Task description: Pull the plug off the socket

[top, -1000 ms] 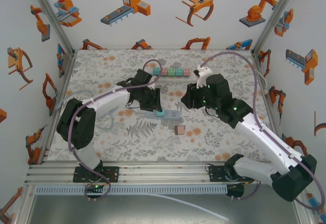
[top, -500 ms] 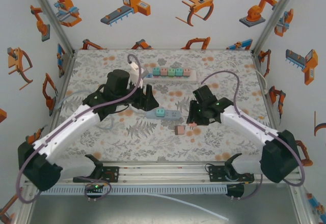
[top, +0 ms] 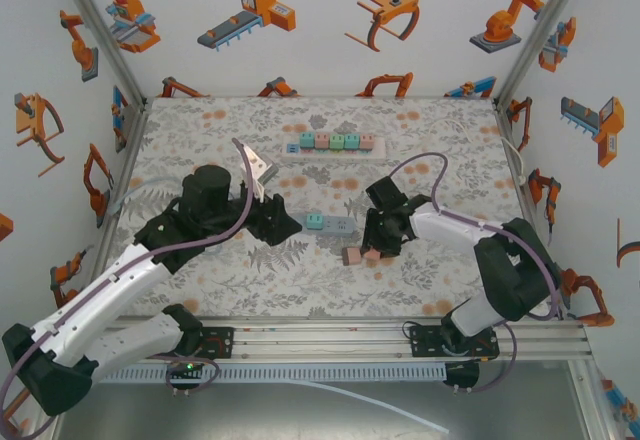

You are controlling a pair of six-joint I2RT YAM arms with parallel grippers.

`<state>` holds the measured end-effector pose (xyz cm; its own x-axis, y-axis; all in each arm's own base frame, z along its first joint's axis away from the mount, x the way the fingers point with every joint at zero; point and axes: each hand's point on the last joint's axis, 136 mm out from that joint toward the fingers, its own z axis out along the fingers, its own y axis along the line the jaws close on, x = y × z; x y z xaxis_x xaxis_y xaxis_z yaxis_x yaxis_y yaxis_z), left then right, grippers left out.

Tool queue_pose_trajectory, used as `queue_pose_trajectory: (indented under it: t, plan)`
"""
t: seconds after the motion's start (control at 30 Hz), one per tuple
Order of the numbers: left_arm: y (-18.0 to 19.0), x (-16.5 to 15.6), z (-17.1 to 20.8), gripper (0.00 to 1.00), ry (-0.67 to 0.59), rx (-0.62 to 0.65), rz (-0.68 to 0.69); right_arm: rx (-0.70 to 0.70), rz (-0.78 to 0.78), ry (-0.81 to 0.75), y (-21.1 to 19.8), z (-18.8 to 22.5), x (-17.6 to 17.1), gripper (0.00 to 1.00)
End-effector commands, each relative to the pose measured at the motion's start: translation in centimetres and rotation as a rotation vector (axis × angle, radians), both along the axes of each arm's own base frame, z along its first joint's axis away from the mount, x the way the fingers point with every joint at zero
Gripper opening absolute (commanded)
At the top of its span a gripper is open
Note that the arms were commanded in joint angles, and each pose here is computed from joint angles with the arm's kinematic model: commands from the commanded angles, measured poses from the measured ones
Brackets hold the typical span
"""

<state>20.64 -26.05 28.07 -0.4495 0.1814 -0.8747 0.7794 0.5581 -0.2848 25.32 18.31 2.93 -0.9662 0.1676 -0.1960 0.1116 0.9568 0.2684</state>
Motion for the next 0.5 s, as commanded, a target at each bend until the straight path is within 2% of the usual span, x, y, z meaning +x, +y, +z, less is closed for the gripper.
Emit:
queue_pose_trajectory:
  t: [0.0, 0.17, 0.33, 0.47]
  plan:
    - [0.2, 0.7, -0.1, 0.63, -0.021, 0.022, 0.033, -0.014, -0.026, 0.024, -0.6, -1.2, -0.6, 0.36]
    - [0.0, 1.1, -0.2, 0.63, -0.017, 0.020, 0.040, -0.025, -0.029, 0.026, -1.1, -1.2, -0.9, 0.51]
    - [0.1, 1.6, -0.8, 0.63, -0.004, 0.038, 0.067, -0.022, -0.029, 0.017, -1.2, -0.8, -1.1, 0.54]
    - [1.5, 3.1, -1.5, 0.63, 0.003, 0.082, 0.189, 0.004, -0.032, -0.006, -1.0, 0.4, -0.9, 0.55]
